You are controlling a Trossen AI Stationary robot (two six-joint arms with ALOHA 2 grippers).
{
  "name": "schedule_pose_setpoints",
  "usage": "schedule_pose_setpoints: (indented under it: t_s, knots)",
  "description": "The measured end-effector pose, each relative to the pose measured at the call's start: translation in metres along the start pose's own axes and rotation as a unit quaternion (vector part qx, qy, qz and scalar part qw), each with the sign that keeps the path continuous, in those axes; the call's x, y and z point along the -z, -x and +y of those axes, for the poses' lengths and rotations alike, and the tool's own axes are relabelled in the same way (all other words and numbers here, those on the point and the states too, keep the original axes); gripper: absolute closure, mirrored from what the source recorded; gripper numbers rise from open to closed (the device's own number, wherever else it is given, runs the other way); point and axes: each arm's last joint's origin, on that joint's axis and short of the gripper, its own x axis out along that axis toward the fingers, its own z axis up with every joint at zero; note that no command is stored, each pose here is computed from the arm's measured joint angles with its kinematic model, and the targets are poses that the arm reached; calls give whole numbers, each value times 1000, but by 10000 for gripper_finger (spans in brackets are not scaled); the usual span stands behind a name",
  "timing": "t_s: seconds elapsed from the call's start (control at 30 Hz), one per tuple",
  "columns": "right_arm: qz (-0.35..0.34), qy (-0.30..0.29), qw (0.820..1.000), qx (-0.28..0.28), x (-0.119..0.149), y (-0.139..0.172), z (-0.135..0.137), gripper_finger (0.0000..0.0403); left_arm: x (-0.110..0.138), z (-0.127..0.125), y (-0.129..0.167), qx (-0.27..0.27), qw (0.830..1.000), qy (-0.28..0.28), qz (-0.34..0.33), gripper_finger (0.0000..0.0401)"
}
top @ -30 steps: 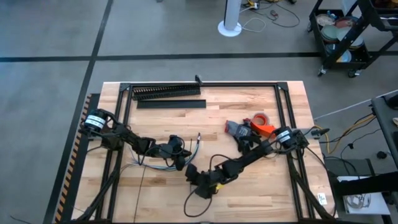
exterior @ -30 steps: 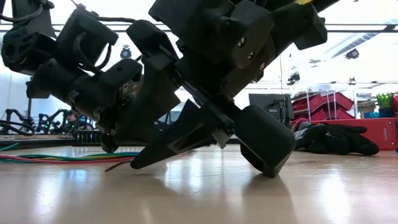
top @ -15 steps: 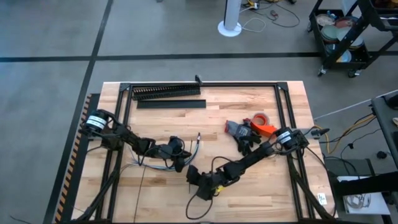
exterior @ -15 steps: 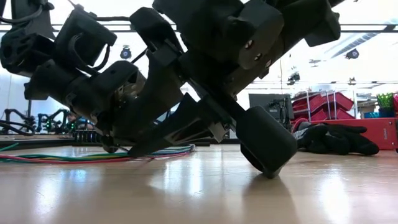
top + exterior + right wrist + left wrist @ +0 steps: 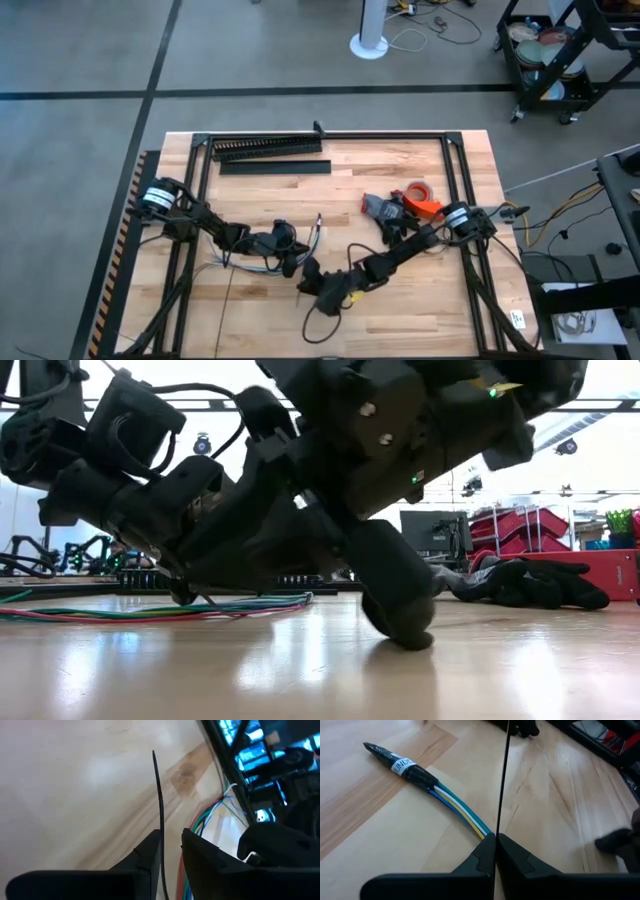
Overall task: Ziptie cables
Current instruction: Wrap the black zip tie on the cable
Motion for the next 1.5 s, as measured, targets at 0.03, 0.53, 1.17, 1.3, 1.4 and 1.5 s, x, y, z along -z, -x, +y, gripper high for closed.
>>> schedule_pose_setpoints:
  t_s: [0.03,0.53,1.17,1.3,1.4,1.5]
  knots:
    - [-7,-15,1000,4,0,-1,0,341,0,0,0,1,1000,3,-2,401]
    - [-37,-173,981,-75,6,-5,-1,353,-3,-1,0,2,999,39,-15,401]
    - [55,-81,984,-152,-9,39,-10,266,-7,-3,0,5,989,145,-38,401]
    - [77,-5,988,-136,-17,50,-8,254,-7,-4,0,7,988,148,-41,401]
    - [76,27,988,-133,-19,58,-9,252,-6,-4,-1,6,989,141,-42,401]
    - [89,60,986,-126,-12,63,-5,258,-5,-5,-1,7,991,128,-40,401]
